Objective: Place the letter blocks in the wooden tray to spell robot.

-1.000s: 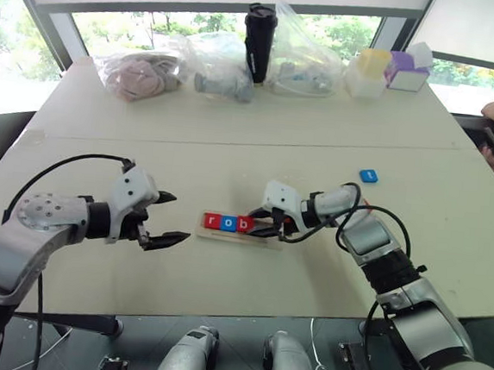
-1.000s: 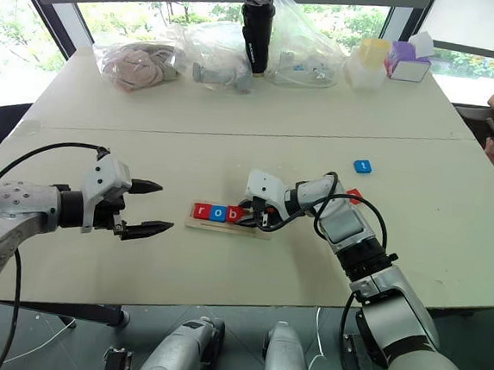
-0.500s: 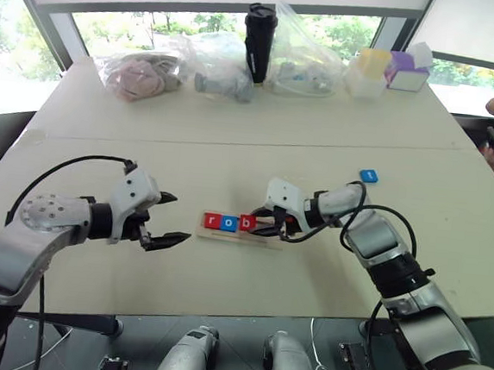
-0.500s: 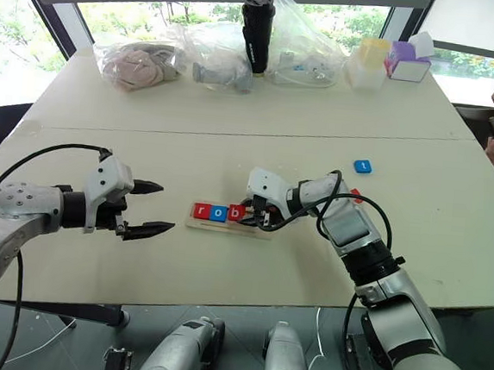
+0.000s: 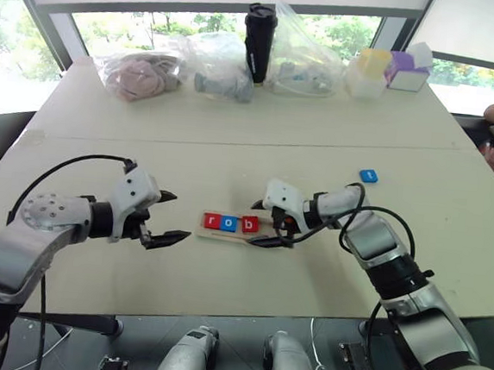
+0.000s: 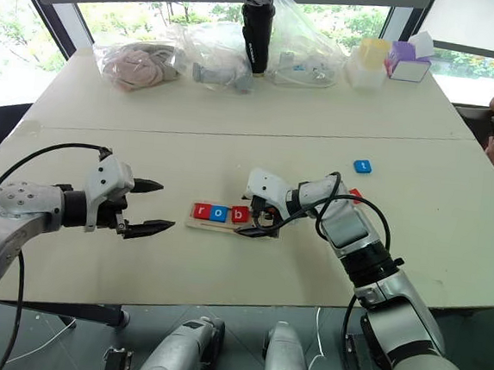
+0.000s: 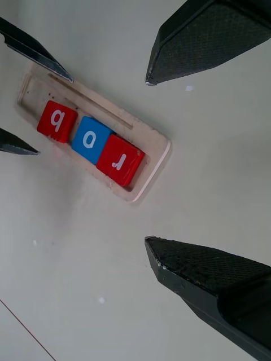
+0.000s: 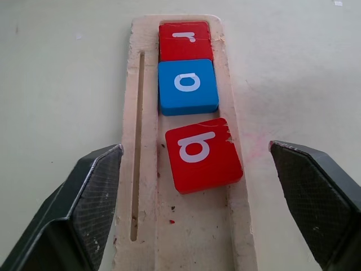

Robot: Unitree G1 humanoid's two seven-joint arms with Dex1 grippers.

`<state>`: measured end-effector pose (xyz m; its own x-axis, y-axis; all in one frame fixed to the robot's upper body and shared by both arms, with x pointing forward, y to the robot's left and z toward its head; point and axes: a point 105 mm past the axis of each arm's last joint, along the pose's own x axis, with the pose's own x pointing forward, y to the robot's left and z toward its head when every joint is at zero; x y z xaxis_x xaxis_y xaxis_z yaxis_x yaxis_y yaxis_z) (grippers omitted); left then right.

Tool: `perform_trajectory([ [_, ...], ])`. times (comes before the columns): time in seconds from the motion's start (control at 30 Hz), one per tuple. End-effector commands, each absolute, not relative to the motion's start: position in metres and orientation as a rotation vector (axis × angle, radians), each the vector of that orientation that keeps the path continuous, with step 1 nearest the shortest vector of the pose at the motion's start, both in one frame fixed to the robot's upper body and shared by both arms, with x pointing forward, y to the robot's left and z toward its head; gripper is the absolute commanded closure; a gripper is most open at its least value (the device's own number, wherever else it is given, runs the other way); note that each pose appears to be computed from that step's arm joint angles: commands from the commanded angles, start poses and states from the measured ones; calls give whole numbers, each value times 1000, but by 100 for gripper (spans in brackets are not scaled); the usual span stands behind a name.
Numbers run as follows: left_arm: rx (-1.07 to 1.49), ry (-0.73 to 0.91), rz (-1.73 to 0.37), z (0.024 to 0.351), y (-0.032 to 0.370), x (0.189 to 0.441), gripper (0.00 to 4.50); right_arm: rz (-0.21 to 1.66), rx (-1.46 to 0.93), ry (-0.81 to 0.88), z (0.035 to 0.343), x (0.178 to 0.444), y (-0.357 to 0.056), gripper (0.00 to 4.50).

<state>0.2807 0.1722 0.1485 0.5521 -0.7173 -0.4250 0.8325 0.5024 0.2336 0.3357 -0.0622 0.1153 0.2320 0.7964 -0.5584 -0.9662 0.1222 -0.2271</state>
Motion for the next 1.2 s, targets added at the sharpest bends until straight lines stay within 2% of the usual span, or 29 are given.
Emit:
perform_trajectory([
  [0.03, 455, 252, -962, 154, 168, 283, 0, 1319, -606, 256, 136, 334, -62, 9],
  [0.5, 460, 250, -958, 154, 169, 284, 0, 1400, -521, 344, 113, 309, -54, 9],
  [0.7, 461, 254, -961, 152, 169, 285, 0, 1377, -506, 298, 122, 312, -45, 9],
  [0.93, 456, 249, -964, 151, 167, 286, 0, 1261, -544, 235, 142, 326, -65, 9],
  [1.1, 432, 214, -970, 159, 163, 286, 0, 931, -476, 160, 177, 363, -123, 9],
  [1.2, 409, 195, -967, 167, 164, 285, 0, 675, -311, 136, 196, 378, -171, 9],
])
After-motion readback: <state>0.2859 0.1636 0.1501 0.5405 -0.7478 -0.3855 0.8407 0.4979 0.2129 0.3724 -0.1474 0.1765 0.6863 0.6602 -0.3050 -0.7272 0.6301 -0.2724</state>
